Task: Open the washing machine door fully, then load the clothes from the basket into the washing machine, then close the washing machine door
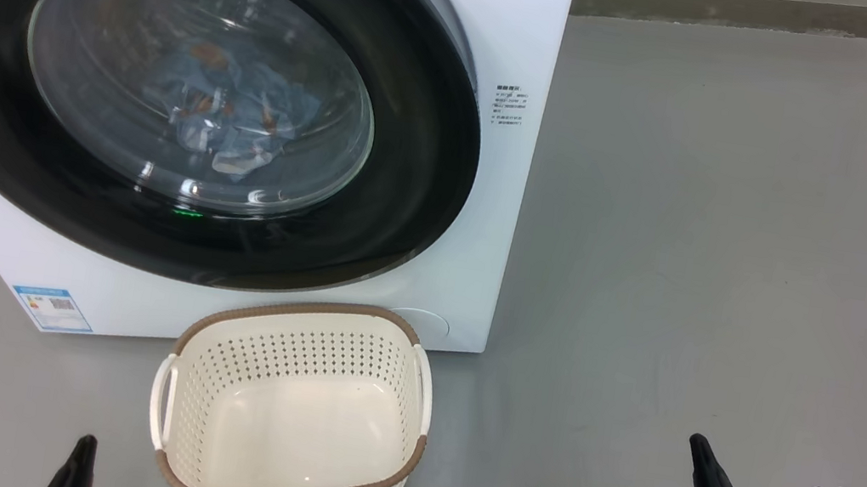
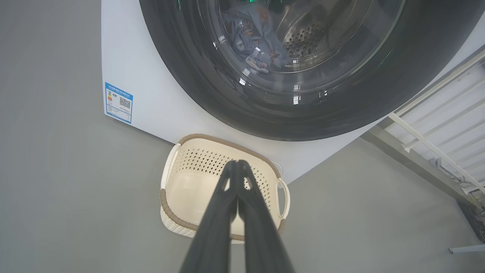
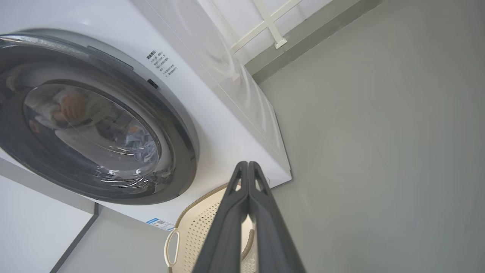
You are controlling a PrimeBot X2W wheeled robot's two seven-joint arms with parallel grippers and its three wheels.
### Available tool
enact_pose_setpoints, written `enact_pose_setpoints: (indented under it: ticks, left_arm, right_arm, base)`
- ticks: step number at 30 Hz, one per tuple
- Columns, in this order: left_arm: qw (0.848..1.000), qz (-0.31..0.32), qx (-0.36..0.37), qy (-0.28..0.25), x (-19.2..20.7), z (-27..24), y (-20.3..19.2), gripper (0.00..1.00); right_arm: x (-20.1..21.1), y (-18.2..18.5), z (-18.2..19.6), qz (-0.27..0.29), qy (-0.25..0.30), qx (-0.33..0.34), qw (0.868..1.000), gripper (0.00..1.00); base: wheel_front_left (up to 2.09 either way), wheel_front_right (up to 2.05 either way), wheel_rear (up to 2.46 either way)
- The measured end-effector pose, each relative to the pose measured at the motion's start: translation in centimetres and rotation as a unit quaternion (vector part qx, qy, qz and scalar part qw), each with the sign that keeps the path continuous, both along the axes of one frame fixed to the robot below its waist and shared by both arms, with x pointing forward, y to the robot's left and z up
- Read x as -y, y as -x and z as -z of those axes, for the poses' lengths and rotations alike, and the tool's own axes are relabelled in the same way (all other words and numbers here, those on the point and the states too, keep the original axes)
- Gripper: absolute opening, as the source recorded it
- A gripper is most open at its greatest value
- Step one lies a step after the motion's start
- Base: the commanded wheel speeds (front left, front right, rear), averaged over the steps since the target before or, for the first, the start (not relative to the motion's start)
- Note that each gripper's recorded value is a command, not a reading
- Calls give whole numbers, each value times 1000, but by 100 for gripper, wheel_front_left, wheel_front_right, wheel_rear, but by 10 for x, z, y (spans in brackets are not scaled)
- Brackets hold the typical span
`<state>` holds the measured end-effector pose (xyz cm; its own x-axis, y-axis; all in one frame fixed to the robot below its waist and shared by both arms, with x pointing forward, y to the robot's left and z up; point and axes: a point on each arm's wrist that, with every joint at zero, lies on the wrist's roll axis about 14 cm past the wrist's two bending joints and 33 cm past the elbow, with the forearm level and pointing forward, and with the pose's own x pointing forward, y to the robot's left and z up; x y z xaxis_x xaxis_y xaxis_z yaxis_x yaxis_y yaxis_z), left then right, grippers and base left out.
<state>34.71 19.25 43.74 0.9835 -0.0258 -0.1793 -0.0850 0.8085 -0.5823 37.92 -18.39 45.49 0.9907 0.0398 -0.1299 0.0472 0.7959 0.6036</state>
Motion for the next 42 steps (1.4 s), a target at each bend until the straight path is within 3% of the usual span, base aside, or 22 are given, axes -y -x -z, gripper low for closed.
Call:
enact_pose_setpoints:
  ticks: [21, 42]
  left_arm:
    - [995, -27, -6, 98, -2, -3, -4, 0]
    - [977, -48, -1, 208, -1, -13, -12, 0]
  right_arm:
    - [6, -3, -7, 25, -95, -3, 995, 0]
    - [12, -5, -15, 48, -204, 2, 978, 0]
  base:
    - [0, 0, 0]
    - [0, 0, 0]
